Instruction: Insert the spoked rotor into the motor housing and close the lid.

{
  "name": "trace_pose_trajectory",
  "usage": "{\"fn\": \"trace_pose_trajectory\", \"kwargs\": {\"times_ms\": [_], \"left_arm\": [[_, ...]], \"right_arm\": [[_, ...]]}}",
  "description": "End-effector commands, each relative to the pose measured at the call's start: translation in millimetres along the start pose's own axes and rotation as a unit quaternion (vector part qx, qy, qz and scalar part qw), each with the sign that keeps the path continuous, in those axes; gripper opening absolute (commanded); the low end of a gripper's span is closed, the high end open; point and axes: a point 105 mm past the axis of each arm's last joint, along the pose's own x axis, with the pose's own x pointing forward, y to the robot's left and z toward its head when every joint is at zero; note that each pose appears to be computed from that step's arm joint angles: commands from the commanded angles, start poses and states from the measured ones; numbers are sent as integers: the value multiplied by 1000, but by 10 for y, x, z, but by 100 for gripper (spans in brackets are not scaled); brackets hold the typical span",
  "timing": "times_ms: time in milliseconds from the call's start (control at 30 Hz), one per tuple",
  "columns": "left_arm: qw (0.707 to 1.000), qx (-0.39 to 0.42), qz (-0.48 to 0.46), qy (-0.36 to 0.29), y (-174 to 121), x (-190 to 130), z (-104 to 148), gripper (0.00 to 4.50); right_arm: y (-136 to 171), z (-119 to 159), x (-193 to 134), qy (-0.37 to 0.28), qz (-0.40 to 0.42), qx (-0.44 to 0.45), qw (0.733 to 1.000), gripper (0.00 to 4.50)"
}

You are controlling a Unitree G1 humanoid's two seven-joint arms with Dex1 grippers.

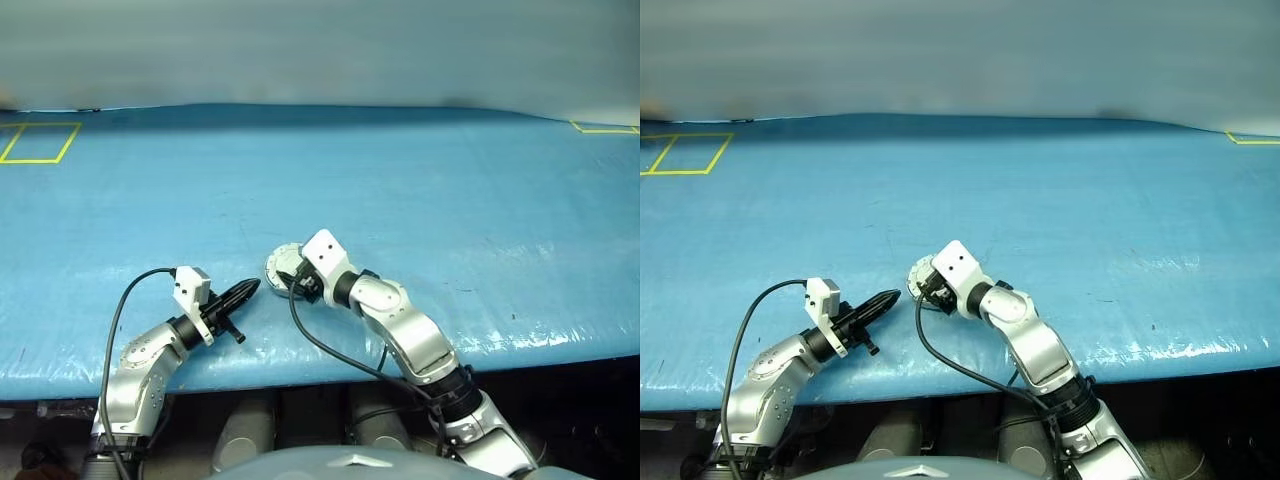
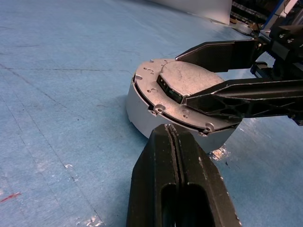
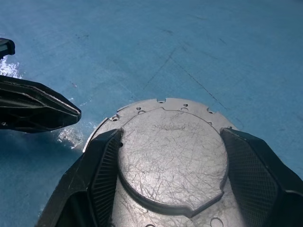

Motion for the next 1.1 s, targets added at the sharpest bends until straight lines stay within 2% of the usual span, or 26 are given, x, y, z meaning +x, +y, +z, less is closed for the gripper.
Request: {"fn": "trace_pose_trajectory", "kwargs": {"times_ms": [33,300,700,900,1100], "left_arm": [[1000,23,-6,-12,-33,12,93,0],[1000,23,-5,-11,-28,8,86,0],[1000,25,-2,-10,-30,-4,80,0],[1000,24,-4,-9,-35,-1,75,0],[1000,23,-6,-9,-40,11,69,0]], "right_arm": [[20,132,8,-24,7,21,999,302],[60,194,45,-36,18,69,997,302],[79,-4,105,-4,20,34,999,302],[50,-5,94,-6,20,35,999,302],[22,75,60,-27,25,74,997,302]]}}
